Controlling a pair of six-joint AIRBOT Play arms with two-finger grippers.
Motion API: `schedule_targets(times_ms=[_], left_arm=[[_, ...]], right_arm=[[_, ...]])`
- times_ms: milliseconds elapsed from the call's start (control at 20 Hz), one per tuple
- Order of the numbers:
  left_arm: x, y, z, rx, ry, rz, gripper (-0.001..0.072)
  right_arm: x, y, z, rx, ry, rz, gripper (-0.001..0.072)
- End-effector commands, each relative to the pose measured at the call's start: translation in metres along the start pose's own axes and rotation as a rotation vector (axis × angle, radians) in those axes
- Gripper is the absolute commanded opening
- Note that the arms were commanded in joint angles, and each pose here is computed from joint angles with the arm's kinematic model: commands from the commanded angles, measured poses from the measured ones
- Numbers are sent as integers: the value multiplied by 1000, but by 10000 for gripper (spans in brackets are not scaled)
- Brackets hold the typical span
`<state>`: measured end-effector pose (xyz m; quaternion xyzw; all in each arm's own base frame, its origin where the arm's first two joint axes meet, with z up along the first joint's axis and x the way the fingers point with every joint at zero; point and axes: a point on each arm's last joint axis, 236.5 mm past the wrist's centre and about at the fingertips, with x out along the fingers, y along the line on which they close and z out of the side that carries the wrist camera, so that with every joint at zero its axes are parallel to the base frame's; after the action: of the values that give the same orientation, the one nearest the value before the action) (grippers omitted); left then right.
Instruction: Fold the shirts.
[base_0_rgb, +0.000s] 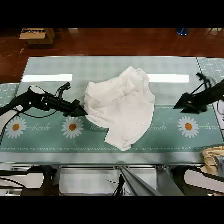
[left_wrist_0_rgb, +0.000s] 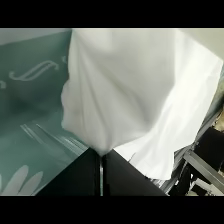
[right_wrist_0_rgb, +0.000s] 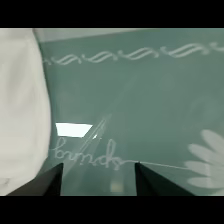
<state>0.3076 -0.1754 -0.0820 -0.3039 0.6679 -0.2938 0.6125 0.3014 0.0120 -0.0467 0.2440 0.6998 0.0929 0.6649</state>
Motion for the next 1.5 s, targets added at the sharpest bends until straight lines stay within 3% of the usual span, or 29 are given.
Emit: schedule_targets(times_ms=[0, 250, 450, 500, 600, 650, 850, 1050, 1300, 1450], left_arm=[[-2, -4, -2, 18, 10, -11, 26], [-8, -11, 6, 47, -5, -16, 26], [-15, -24, 20, 78, -42, -35, 26], [-17, -27, 25, 89, -52, -35, 26], [-24, -35, 34, 119, -70, -36, 26], [-29, -42, 37, 141, -73, -42, 26], [-74, -96, 54, 309, -153, -52, 25], [-185, -210, 55, 586, -437, -18, 25], [-316, -375, -47, 991, -816, 16, 26], [-364, -427, -120, 1122, -996, 67, 25]], right_arm=[[57, 35, -32, 33, 14, 159, 520], [100, 78, -52, -54, 37, 144, 517], [123, 104, -49, -10, -22, 93, 509], [127, 110, -51, -19, -24, 91, 393], [130, 117, -60, -41, 1, 95, 47], [127, 119, -64, -59, 18, 100, 24], [58, 150, -50, -230, -89, 180, 24], [-112, 207, -14, -365, -540, 275, 24], [-340, 279, -66, -550, -1101, 345, 23], [-419, 301, -110, -629, -1309, 330, 23]])
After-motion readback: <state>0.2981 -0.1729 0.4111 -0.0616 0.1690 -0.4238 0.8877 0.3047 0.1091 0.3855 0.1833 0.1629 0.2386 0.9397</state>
